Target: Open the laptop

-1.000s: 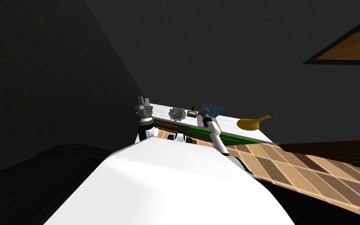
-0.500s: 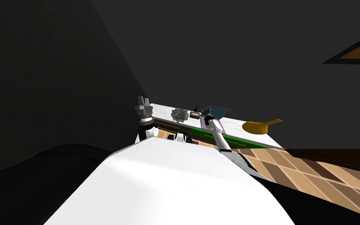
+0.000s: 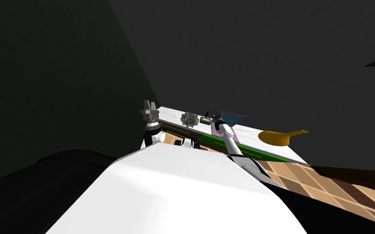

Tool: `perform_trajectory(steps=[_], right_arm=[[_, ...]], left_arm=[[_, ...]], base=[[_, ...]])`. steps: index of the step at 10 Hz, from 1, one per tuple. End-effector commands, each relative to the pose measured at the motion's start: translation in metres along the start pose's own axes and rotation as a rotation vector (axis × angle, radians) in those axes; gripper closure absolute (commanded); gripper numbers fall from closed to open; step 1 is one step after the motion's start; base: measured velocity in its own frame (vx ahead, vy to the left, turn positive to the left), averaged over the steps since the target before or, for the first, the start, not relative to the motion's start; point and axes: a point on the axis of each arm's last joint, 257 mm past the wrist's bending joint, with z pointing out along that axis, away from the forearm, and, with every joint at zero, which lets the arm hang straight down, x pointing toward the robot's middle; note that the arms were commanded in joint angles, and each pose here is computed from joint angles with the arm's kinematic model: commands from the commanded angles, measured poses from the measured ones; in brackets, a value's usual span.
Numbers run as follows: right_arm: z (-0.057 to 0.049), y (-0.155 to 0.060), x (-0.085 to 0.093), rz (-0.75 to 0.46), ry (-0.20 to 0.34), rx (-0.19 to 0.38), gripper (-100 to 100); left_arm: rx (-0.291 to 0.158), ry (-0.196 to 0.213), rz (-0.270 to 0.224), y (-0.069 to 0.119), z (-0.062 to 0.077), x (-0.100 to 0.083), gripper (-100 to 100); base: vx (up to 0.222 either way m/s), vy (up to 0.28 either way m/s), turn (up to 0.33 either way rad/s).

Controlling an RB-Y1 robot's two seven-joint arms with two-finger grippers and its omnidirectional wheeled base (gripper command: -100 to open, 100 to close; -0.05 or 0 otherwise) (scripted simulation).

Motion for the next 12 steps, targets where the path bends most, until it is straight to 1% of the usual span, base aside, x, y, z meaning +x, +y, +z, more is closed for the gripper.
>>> perform_trajectory(steps=[1, 2, 3, 4, 5, 6, 7, 8, 9, 10, 11, 12], right_arm=[[0.003, -0.04, 0.049, -0.013, 0.095, 0.069, -100], [0.002, -0.037, 0.055, -0.003, 0.106, 0.065, -100], [0.001, -0.055, 0.08, -0.004, 0.152, 0.096, -100], [0.001, -0.057, 0.076, 0.018, 0.144, 0.098, -100], [0.001, -0.055, 0.081, 0.006, 0.153, 0.095, -100], [0.001, -0.055, 0.08, -0.003, 0.152, 0.096, -100], [-0.002, -0.074, 0.105, -0.002, 0.196, 0.128, -100], [-0.002, -0.074, 0.105, -0.002, 0.196, 0.128, -100], [-0.002, -0.074, 0.105, -0.002, 0.196, 0.128, -100], [-0.006, -0.093, 0.128, -0.006, 0.24, 0.161, -100], [-0.006, -0.093, 0.128, -0.001, 0.239, 0.161, -100], [-0.011, -0.112, 0.151, 0.001, 0.281, 0.195, -100]], left_arm=[[0.0, 0.0, 0.0, 0.0, 0.0, 0.0, 0], [0.0, 0.0, 0.0, 0.0, 0.0, 0.0, 0], [0.0, 0.0, 0.0, 0.0, 0.0, 0.0, 0], [0.0, 0.0, 0.0, 0.0, 0.0, 0.0, 0], [0.0, 0.0, 0.0, 0.0, 0.0, 0.0, 0], [0.0, 0.0, 0.0, 0.0, 0.0, 0.0, 0], [0.0, 0.0, 0.0, 0.0, 0.0, 0.0, 0], [0.0, 0.0, 0.0, 0.0, 0.0, 0.0, 0], [0.0, 0.0, 0.0, 0.0, 0.0, 0.0, 0], [0.0, 0.0, 0.0, 0.0, 0.0, 0.0, 0], [0.0, 0.0, 0.0, 0.0, 0.0, 0.0, 0], [0.0, 0.0, 0.0, 0.0, 0.0, 0.0, 0]], base=[[-0.124, -0.067, 0.425], [-0.1, -0.045, 0.244], [-0.107, -0.026, 0.412], [-0.083, -0.024, 0.2], [-0.029, -0.007, -0.017], [0.001, 0.007, -0.029], [-0.04, 0.001, 0.379], [-0.065, -0.019, 0.225], [-0.038, -0.014, -0.026], [-0.08, -0.008, 0.331], [-0.078, -0.015, 0.237], [-0.095, -0.022, 0.381]])
